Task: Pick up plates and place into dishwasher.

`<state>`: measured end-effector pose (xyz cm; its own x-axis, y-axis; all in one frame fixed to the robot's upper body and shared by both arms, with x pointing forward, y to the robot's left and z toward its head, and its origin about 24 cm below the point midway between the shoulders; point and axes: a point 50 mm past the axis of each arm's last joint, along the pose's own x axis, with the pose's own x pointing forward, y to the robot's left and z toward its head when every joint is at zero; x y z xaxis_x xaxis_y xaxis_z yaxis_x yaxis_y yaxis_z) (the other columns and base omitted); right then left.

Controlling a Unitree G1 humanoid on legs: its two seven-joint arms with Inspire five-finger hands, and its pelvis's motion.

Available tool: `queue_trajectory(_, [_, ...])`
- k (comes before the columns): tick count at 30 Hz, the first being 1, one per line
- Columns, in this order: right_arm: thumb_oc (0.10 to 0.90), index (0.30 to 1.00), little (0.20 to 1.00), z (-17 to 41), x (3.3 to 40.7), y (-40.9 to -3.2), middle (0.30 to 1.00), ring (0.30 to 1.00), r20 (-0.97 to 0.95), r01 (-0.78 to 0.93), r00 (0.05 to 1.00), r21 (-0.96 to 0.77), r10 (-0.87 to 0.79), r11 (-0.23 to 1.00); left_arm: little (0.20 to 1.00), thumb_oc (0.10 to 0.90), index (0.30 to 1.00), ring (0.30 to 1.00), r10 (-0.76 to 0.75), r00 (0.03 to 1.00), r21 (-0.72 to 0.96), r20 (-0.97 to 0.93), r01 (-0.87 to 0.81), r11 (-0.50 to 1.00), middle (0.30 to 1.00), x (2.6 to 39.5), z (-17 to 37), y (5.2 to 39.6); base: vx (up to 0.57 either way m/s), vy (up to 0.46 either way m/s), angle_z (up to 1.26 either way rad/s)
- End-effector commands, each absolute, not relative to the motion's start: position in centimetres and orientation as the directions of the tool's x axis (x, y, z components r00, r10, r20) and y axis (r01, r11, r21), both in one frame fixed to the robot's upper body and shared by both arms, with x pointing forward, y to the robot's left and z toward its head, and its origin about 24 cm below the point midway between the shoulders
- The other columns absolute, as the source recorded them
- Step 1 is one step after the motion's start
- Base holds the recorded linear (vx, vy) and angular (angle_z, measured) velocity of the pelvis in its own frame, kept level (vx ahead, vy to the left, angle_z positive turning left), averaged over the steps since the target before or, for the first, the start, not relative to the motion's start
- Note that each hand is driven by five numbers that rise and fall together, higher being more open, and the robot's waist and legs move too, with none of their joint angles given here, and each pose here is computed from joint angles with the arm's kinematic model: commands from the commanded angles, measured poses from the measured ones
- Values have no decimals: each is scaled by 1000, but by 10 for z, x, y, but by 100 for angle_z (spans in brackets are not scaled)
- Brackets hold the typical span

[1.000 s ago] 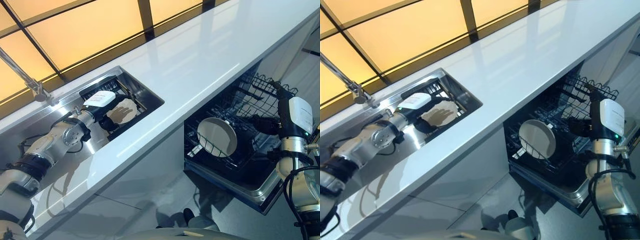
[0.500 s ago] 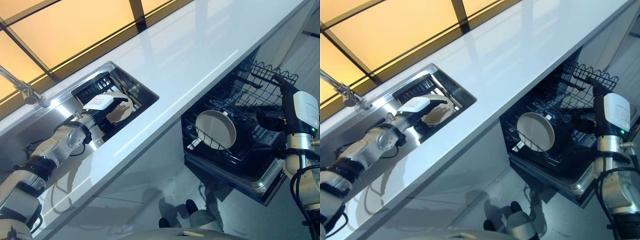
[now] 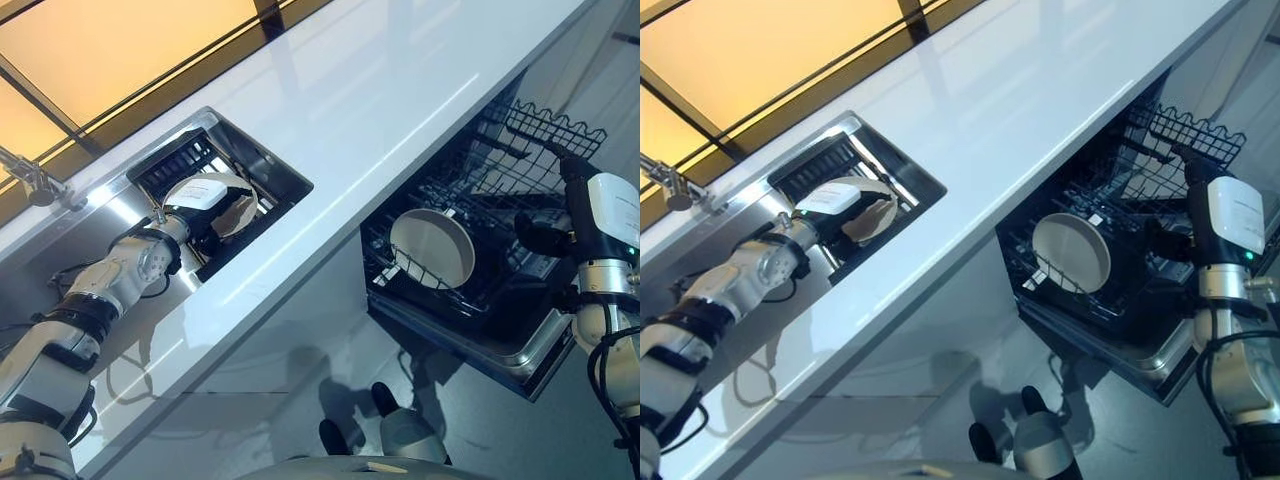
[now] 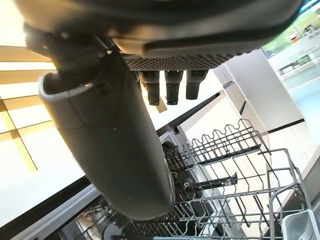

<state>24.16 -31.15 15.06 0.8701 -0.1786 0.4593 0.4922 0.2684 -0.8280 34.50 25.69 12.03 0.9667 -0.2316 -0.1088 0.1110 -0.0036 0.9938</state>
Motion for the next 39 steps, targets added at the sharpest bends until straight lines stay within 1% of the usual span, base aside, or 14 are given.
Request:
queue_trajectory(1, [800, 900, 900, 232, 247, -290, 900, 900, 725, 699, 689, -672, 23, 245, 900, 800, 900, 900, -129, 990, 992, 50, -64, -105, 900, 368, 170, 273, 39, 25, -1])
queue_trajectory(6, [800, 900, 900, 236, 249, -286, 900, 900, 737, 707, 674, -664, 53, 242, 900, 800, 900, 900, -56, 987, 971, 151, -159, -178, 900, 369, 172, 285, 7, 23, -7])
queue_trajectory(10, [800, 900, 900, 240, 248, -281, 900, 900, 755, 720, 650, -648, 88, 247, 900, 800, 900, 900, 3, 970, 951, 243, -238, -196, 900, 369, 179, 295, -39, 22, -3])
queue_trajectory(12, [800, 900, 900, 241, 247, -280, 900, 900, 762, 724, 641, -641, 97, 253, 612, 512, 653, 653, 20, 967, 949, 255, -247, -198, 653, 368, 180, 297, -42, 10, -14])
queue_trajectory(13, [800, 900, 900, 242, 247, -279, 900, 900, 764, 726, 637, -638, 101, 257, 367, 267, 444, 444, 30, 966, 949, 258, -247, -195, 444, 368, 179, 298, -41, 4, -19])
queue_trajectory(14, [800, 900, 900, 242, 246, -278, 900, 900, 766, 725, 634, -638, 111, 259, 200, 100, 300, 300, 51, 964, 950, 262, -249, -187, 300, 367, 179, 301, -44, 5, -14])
queue_trajectory(21, [800, 900, 900, 244, 247, -271, 900, 900, 757, 711, 635, -650, 151, 268, 200, 100, 300, 300, 85, 969, 966, 231, -218, -137, 300, 364, 172, 305, -5, 1, 0])
queue_trajectory(29, [800, 900, 900, 240, 245, -267, 900, 900, 745, 696, 645, -665, 173, 271, 200, 100, 300, 300, 92, 965, 962, 245, -230, -150, 300, 359, 170, 312, -4, 3, 1])
queue_trajectory(35, [800, 900, 900, 236, 242, -265, 900, 900, 734, 680, 653, -677, 185, 282, 200, 100, 300, 300, 74, 946, 941, 316, -302, -153, 300, 353, 177, 317, -20, -1, 5])
queue_trajectory(39, [800, 900, 900, 233, 240, -263, 900, 900, 738, 678, 648, -672, 188, 298, 200, 100, 300, 300, 63, 919, 917, 390, -381, -120, 300, 349, 186, 319, -4, 0, 1])
